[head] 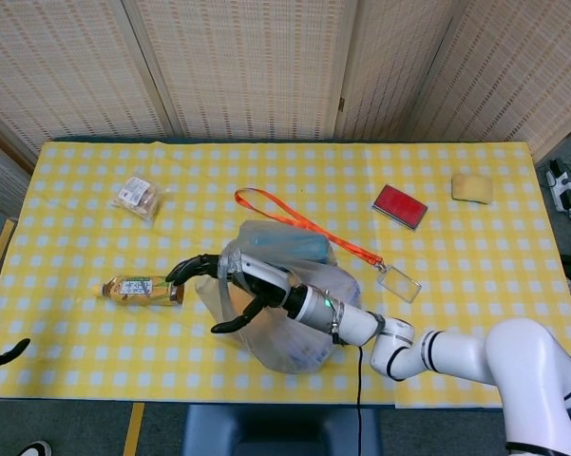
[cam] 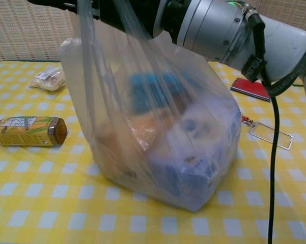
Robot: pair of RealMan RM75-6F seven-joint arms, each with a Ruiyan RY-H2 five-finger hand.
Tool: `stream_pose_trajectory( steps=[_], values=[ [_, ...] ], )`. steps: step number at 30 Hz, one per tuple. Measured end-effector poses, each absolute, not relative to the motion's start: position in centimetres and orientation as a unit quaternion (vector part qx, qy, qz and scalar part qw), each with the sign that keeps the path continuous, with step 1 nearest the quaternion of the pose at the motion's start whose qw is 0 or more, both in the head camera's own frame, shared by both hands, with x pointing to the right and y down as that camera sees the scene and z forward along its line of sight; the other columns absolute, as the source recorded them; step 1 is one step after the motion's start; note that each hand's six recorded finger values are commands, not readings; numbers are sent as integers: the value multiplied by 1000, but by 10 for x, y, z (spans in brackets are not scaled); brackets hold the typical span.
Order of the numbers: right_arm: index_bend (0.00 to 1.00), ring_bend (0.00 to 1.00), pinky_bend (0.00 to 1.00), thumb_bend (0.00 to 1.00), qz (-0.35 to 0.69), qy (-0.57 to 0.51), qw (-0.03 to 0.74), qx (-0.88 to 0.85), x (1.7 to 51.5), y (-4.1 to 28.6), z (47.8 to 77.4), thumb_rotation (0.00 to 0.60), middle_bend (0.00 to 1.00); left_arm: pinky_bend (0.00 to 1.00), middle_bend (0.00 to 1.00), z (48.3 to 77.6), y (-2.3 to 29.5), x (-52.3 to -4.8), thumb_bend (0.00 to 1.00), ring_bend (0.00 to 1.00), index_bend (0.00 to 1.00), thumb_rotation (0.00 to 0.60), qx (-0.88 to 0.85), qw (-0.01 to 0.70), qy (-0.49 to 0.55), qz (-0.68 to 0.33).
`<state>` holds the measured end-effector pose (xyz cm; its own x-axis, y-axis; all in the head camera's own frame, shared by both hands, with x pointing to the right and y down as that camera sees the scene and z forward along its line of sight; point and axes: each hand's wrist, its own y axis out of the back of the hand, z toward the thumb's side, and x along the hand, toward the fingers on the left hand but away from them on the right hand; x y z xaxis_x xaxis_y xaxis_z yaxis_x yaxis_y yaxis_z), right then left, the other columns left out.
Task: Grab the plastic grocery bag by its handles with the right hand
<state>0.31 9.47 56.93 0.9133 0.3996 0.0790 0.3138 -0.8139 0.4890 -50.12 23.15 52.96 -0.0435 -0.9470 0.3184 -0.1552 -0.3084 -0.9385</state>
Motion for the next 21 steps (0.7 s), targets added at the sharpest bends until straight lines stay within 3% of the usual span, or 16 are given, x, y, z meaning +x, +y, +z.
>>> stream_pose_trajectory(
  steps=[4, 6, 8, 10, 12, 14, 21],
  values=[
    [546, 508, 452, 208, 112, 202, 305, 924, 3, 89, 566, 600, 526, 0, 0, 530, 232, -501, 135, 0, 0, 600, -592, 357, 466, -552],
    [583, 579, 541, 255, 121, 214, 326, 913, 5, 86, 565, 600, 568, 0, 0, 530, 232, -501, 135, 0, 0, 600, -593, 356, 465, -552],
    [612, 632, 606, 402, 128, 230, 347, 900, 8, 83, 564, 600, 602, 0, 0, 530, 232, -501, 136, 0, 0, 600, -594, 356, 465, -552],
    [656, 708, 690, 646, 132, 246, 372, 885, 11, 81, 563, 600, 651, 0, 0, 530, 232, -500, 135, 0, 0, 600, -595, 356, 465, -551],
    [695, 790, 773, 827, 132, 263, 391, 872, 14, 79, 564, 600, 701, 0, 0, 529, 232, -500, 135, 0, 0, 600, -595, 357, 464, -550],
    [712, 875, 855, 938, 126, 289, 408, 857, 19, 76, 566, 600, 750, 0, 0, 529, 233, -499, 136, 0, 0, 600, -596, 357, 464, -550],
    [713, 926, 899, 981, 94, 386, 442, 804, 41, 71, 565, 600, 796, 0, 0, 531, 233, -496, 135, 0, 0, 600, -600, 358, 459, -549]
  ],
)
